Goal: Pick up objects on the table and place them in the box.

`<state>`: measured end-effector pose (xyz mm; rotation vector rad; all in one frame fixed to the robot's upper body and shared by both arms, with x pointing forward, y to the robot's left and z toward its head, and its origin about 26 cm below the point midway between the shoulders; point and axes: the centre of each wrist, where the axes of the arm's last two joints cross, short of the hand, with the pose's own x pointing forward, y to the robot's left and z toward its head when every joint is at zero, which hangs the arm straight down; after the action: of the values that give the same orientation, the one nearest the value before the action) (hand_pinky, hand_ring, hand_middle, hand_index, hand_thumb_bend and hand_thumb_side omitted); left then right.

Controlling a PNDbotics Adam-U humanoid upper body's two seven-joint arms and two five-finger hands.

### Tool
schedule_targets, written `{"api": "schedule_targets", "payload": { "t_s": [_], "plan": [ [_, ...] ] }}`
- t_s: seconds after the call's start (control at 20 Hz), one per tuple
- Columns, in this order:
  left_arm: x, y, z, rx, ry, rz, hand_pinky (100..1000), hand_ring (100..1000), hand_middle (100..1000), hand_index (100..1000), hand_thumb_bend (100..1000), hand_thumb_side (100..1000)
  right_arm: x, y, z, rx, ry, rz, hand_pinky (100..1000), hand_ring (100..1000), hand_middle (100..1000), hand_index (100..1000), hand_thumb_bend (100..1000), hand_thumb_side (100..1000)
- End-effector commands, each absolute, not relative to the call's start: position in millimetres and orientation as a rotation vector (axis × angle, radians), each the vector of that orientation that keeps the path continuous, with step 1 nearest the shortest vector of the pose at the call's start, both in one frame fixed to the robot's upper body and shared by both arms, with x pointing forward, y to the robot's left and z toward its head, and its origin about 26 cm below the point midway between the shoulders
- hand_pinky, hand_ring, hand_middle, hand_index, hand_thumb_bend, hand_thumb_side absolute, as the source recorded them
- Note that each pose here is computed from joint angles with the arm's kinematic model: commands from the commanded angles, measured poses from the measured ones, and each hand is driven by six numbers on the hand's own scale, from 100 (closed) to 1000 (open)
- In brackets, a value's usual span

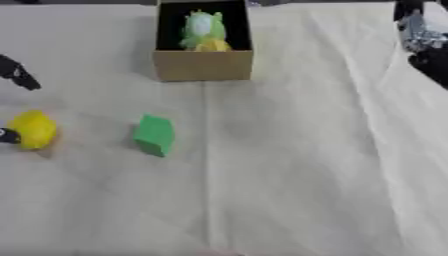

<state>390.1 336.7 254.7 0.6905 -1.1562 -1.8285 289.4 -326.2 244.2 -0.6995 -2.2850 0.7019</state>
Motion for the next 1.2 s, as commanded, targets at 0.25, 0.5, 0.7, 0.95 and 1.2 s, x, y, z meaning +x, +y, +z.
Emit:
{"api": "schedule_targets", "payload": {
  "t_s": [0.25, 0.5, 0.7, 0.95, 1.2],
  "plan": [
    [395.8, 348.3, 254.6, 0.766, -1.112, -1.801, 846, 796, 732, 868, 629, 386, 286.7, -327.1, 251.9, -0.711, -2.305, 0.69, 786, 767, 699, 845, 100, 688],
    [402.1, 351.2, 245.5, 0.784, -1.095, -1.792, 836, 782, 723, 858, 596, 381, 286.5, -327.3, 249.4, -0.708, -2.299, 0.674, 786, 765, 697, 844, 100, 692],
    [404.6, 351.2, 240.5, 0.78, -1.095, -1.796, 827, 760, 698, 834, 572, 378, 286.4, -327.3, 248.2, -0.705, -2.297, 0.664, 785, 765, 696, 844, 100, 693],
    [406.8, 352.8, 236.7, 0.814, -1.07, -1.803, 801, 726, 661, 782, 543, 343, 286.4, -327.2, 247.2, -0.702, -2.294, 0.651, 784, 764, 694, 842, 100, 695],
    [408.2, 354.2, 232.6, 0.842, -1.054, -1.816, 780, 677, 611, 735, 453, 316, 286.3, -327.5, 246.8, -0.699, -2.296, 0.64, 782, 763, 693, 841, 100, 695]
  ]
}}
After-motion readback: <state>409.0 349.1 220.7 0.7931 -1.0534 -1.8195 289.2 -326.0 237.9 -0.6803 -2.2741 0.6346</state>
